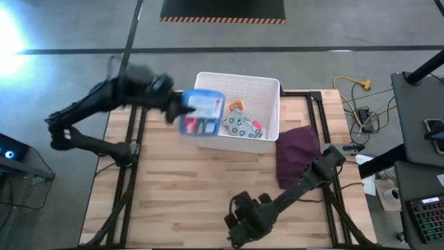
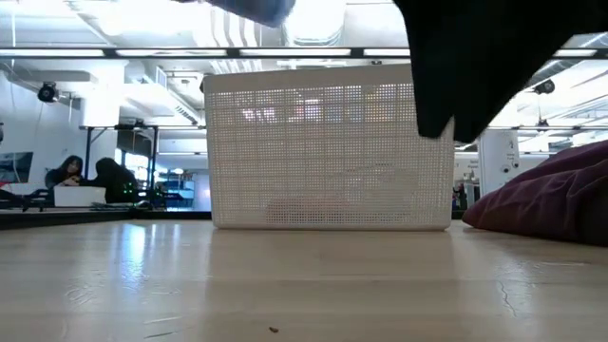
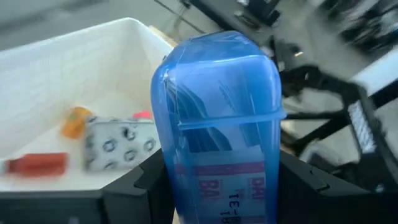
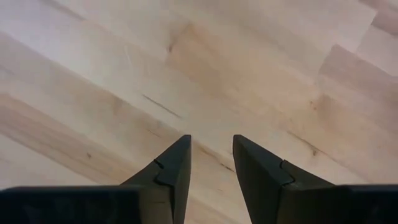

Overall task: Pick & place medical supplies in basket/bin
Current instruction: Put the blue medicine kit into the white container

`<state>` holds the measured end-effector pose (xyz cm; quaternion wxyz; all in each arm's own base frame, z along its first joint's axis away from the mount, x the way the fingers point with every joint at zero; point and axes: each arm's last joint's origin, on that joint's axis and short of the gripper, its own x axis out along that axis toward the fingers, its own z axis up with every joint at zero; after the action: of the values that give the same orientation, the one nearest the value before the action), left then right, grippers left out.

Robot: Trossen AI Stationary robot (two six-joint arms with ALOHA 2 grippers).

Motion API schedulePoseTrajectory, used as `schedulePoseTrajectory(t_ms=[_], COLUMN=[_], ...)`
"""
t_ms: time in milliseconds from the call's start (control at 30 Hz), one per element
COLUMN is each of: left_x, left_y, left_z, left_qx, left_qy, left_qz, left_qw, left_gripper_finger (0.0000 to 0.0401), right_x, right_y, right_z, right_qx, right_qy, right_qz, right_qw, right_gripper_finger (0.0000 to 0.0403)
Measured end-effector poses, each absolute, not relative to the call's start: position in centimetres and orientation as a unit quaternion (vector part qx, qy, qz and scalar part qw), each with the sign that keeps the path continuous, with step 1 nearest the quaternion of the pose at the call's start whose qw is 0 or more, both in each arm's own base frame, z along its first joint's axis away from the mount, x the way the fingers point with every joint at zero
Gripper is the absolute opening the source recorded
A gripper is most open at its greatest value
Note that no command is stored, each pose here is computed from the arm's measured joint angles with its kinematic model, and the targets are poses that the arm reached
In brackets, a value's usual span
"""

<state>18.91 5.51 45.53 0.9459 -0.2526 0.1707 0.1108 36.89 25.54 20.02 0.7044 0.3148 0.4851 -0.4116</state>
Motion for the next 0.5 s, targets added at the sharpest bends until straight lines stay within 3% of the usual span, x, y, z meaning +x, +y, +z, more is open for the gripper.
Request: schedulePoseTrajectory(t_ms=[233,500], left_x=[23.1,28.5], left_y=[15.4,19.5], left_z=[41.8,38.0], left_qx=[-0.312,-0.354], left_qy=[0.158,0.213], left_qz=[0.109,0.106], left_qw=[0.931,0.904], left_gripper_finger=[0.0180,0.0197], right_x=[35.0,32.5], right_y=[25.2,23.9], right_z=[22.2,23.3], right_qx=[0.327,0.320], right_qy=[0.434,0.428], right_qz=[-0.462,-0.489], right_qw=[0.701,0.690], right_gripper_finger=[0.0095,0.0086])
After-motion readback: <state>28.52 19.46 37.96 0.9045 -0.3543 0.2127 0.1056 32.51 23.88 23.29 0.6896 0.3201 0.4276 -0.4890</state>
